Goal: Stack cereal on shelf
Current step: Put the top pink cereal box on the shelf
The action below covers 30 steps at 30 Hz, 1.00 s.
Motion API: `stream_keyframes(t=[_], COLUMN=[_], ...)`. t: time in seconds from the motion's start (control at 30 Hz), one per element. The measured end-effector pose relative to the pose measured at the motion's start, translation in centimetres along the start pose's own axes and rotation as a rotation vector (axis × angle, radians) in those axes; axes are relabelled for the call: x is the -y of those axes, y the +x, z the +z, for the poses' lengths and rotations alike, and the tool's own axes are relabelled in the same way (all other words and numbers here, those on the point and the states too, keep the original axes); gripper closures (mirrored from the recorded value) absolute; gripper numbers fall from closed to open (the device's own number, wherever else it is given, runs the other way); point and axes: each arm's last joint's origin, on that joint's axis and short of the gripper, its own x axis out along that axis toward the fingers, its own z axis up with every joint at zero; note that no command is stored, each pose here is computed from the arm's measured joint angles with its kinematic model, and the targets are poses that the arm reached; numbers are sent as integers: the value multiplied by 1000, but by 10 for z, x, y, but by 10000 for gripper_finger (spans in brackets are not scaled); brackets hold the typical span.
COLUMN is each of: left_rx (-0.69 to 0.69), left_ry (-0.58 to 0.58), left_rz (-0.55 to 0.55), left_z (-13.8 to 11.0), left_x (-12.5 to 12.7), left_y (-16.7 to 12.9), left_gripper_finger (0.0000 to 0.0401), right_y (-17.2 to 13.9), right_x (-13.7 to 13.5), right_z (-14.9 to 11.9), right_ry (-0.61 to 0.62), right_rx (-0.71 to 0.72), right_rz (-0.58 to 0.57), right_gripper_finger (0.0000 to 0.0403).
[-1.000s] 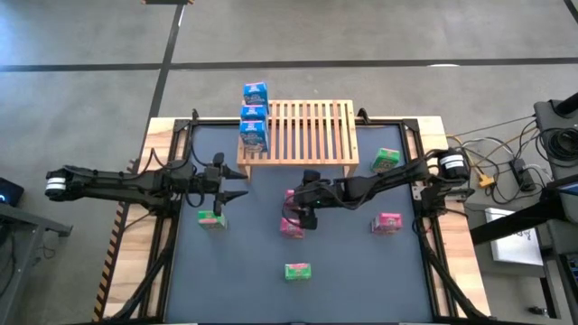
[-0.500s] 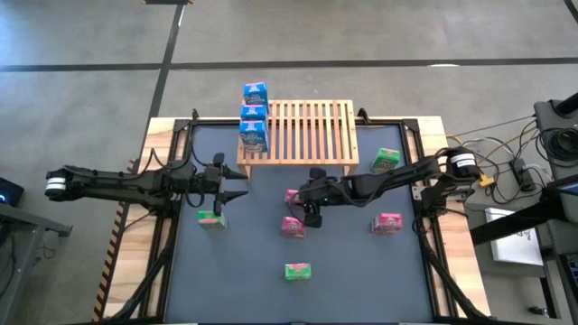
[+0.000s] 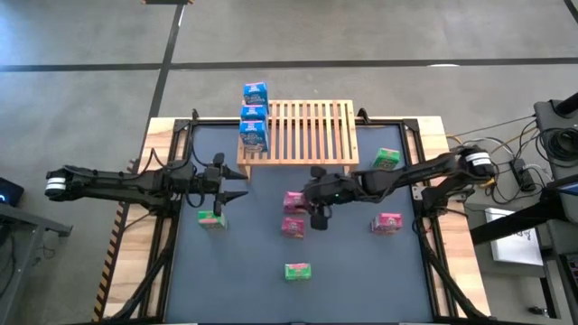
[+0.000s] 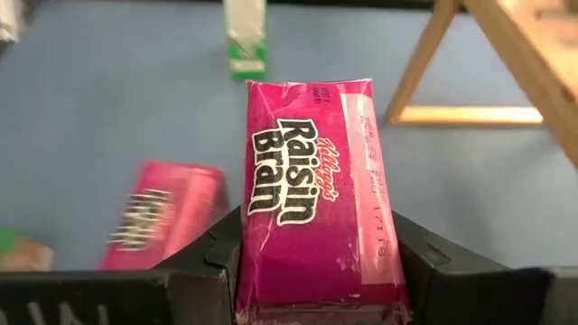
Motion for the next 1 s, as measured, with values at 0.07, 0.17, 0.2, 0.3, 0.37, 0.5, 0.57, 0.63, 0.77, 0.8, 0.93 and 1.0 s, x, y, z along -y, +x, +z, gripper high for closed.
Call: stream_keyframes(t=[0.07, 0.17, 0.2, 0.3, 0.37, 0.5, 0.57, 0.63, 0.77, 0.8, 0.93, 1.0], left_rx=[-1, -2, -2, -2, -2, 0, 2, 2, 12, 15, 14, 14], left_ry=[0, 0, 0, 0, 0, 0, 0, 0, 4, 7, 9, 17], left_rz=[0, 0, 0, 0, 0, 0, 0, 0, 0, 1, 1, 1], left_z=[0, 0, 0, 0, 0, 0, 0, 0, 1, 1, 1, 1], left_x=[0, 0, 0, 0, 0, 0, 0, 0, 0, 0, 0, 0], left_y=[0, 0, 0, 0, 0, 0, 0, 0, 0, 0, 0, 0], left_gripper_finger=[195, 195, 195, 195, 195, 195, 195, 195, 195, 195, 195, 195], right_y=[-10, -27, -33, -50, -61, -78, -82, -85, -91, -91, -94, -95], right_x=[0, 2, 2, 8, 16, 38, 53, 70, 106, 114, 146, 159], right_z=[7, 16, 20, 29, 34, 42, 44, 45, 51, 53, 61, 67], right_ry=[-9, -36, -48, -85, -103, -143, -152, -162, -157, -156, -148, -161], right_rx=[34, 88, 110, 168, 212, 276, 297, 313, 344, 346, 298, 281], right_rz=[12, 12, 11, -7, -33, -127, -179, -209, -185, -177, -185, -176], right_gripper_finger=[249, 251, 251, 248, 247, 248, 249, 249, 246, 246, 249, 249])
